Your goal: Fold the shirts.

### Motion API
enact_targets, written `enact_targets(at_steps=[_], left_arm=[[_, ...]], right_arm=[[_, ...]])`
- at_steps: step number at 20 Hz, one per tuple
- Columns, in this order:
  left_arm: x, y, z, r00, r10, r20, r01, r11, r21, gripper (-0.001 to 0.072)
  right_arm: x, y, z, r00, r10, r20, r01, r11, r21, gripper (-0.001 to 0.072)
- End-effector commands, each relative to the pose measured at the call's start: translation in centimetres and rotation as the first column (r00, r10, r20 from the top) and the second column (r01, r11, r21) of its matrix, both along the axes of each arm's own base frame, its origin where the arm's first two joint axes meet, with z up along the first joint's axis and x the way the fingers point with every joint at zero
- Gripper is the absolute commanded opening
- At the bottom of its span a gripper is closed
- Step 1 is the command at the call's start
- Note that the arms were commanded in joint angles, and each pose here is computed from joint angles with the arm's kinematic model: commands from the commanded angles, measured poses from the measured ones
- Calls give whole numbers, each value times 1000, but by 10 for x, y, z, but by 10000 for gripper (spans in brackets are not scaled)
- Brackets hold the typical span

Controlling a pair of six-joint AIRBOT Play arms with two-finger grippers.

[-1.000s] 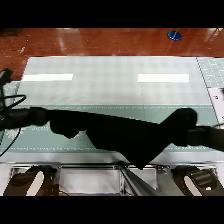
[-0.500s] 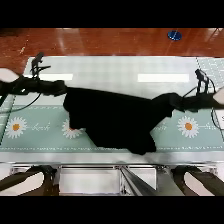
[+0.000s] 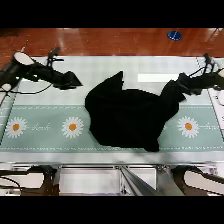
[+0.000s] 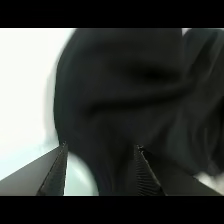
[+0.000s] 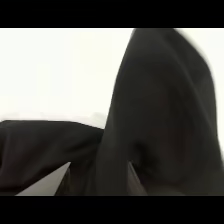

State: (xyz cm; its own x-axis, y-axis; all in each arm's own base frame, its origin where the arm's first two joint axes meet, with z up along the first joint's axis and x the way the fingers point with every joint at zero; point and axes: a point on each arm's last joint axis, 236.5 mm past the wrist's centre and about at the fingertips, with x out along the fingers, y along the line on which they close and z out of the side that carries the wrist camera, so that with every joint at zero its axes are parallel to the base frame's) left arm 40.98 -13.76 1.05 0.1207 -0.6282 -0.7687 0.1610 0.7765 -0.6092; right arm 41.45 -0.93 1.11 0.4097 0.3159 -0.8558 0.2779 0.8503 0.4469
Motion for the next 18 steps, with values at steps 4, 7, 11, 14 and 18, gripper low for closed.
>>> enact_targets(at_steps=[4, 7, 11, 14, 18], left_arm=[[-62, 68, 28, 977, 199, -70, -205, 975, -90, 509], [-153, 24, -14, 961, 178, -211, -213, 964, -157, 509], [-235, -24, -72, 900, 178, -397, -250, 958, -138, 509], [-265, -57, -77, 892, 70, -447, -165, 970, -177, 509], [-273, -91, -90, 882, 31, -470, -130, 975, -181, 508]], right_arm=[[-100, -126, 25, 972, -226, -59, 210, 956, -207, 411], [-144, -110, -20, 935, -354, -32, 348, 930, -123, 411], [-165, -53, -66, 933, -355, -61, 358, 932, 50, 406], [-172, -45, -75, 937, -340, -81, 346, 936, 64, 406], [-172, -44, -75, 939, -334, -80, 339, 939, 63, 406]])
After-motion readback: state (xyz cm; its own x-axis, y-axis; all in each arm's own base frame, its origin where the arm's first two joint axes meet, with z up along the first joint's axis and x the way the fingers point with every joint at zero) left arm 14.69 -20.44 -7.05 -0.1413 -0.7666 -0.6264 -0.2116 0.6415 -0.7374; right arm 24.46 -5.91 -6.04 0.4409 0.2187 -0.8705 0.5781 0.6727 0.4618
